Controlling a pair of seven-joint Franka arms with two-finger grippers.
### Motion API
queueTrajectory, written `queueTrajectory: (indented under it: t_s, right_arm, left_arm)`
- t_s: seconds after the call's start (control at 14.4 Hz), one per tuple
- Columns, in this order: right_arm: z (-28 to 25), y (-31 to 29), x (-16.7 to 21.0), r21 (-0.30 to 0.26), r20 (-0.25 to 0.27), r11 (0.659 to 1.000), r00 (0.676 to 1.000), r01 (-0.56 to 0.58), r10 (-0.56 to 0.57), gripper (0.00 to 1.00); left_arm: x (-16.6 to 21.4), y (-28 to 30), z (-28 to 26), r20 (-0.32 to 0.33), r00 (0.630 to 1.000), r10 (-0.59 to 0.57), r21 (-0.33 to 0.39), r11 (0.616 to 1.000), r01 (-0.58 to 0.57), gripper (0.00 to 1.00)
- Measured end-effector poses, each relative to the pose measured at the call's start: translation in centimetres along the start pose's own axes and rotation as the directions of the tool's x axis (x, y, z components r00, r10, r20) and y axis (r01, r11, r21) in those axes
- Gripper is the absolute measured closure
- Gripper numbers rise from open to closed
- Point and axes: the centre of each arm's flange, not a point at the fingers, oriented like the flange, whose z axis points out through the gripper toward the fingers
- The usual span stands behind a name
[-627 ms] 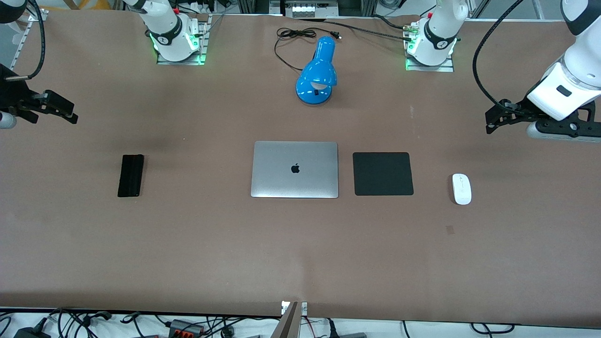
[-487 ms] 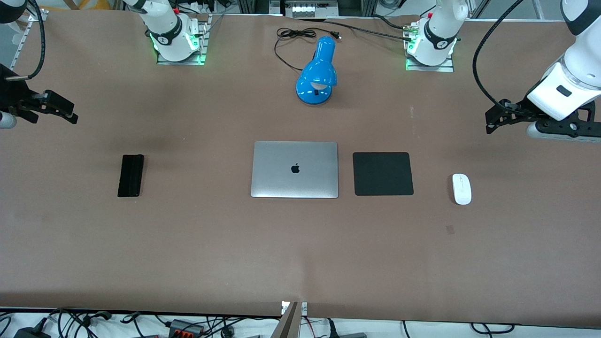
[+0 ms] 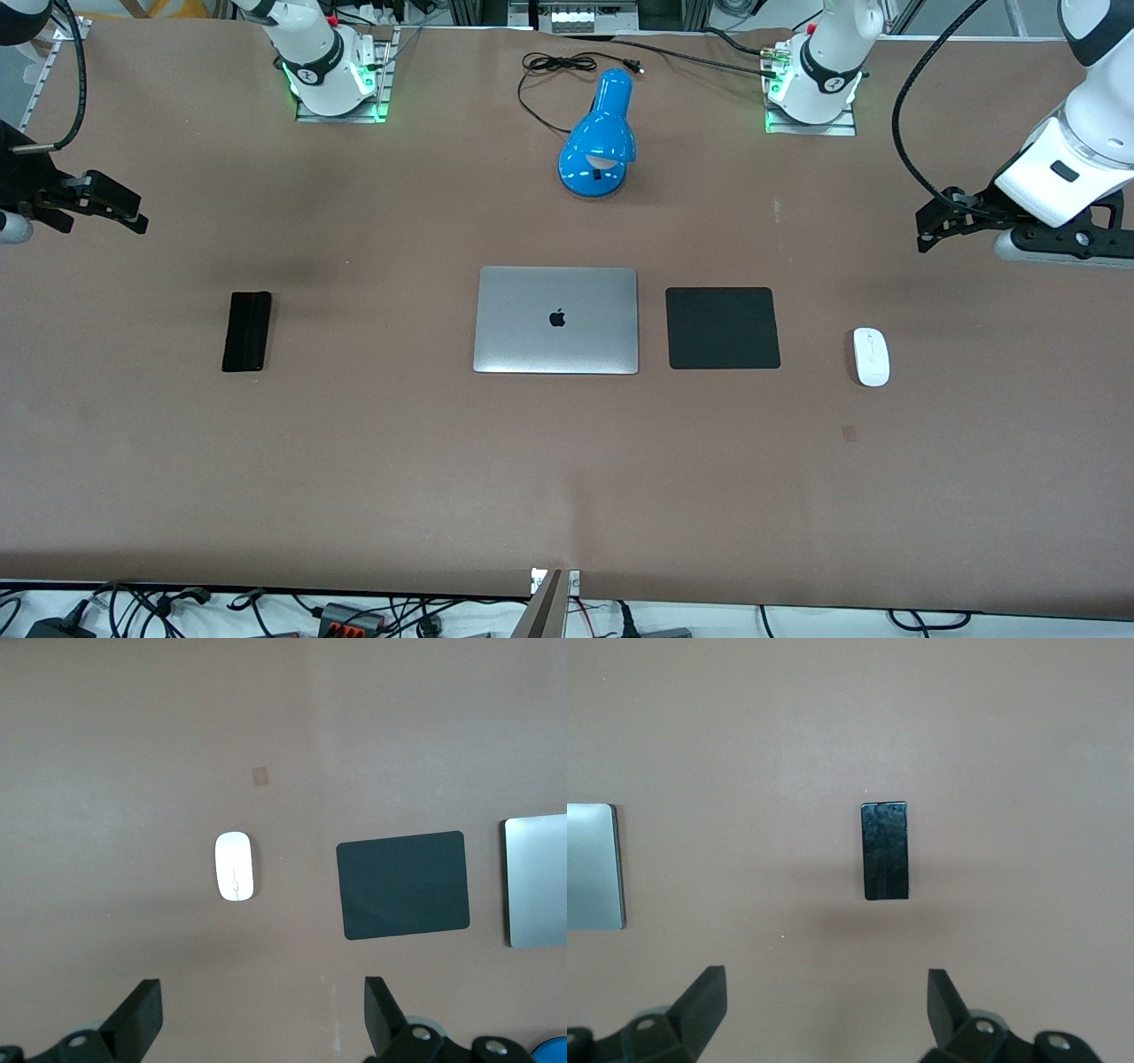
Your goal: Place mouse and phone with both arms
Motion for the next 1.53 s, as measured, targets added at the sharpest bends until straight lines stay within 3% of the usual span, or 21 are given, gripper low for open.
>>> queueTrajectory:
  t_s: [0.21,0.42,0.56,0.84,1.25,1.39,1.53]
  right_arm:
    - [1.4,-0.1,0.5,0.0,0.023,1.0,1.0,0.001,-0.001,0.0]
    - [4.9,0.1,1.9,-0.003,0.053,1.0,0.999,-0.003,0.003,0.0]
    - [9.5,0.9,3.5,-0.008,0.067,1.0,0.998,-0.015,0.016,0.0]
    - [21.9,3.7,6.0,-0.021,0.067,0.998,0.996,-0.056,0.057,0.0]
    - [33.1,6.2,5.7,-0.03,0.153,0.995,0.984,-0.092,0.095,0.0]
    - [35.8,6.6,5.7,-0.034,0.152,0.995,0.983,-0.095,0.099,0.0]
    - [37.9,6.9,5.4,-0.035,0.166,0.994,0.981,-0.099,0.104,0.0]
  left_arm:
    - [-0.6,-1.4,1.7,0.106,0.994,-0.022,0.0,1.0,0.022,0.0]
    - [-0.2,-2.7,7.9,0.293,0.955,-0.037,-0.011,0.999,0.042,0.0]
    - [1.1,-5.1,12.3,0.323,0.944,-0.064,-0.021,0.997,0.075,0.0]
    - [4.0,-7.6,21.2,0.146,0.988,-0.06,-0.045,0.997,0.067,0.0]
    - [3.8,-7.2,31.8,-0.012,0.999,0.032,0.009,0.999,-0.031,0.0]
    - [2.8,-7.7,34.5,-0.048,0.999,0.024,0.002,1.0,-0.024,0.0]
    - [2.1,-8.6,36.3,-0.038,0.999,0.013,-0.004,1.0,-0.014,0.0]
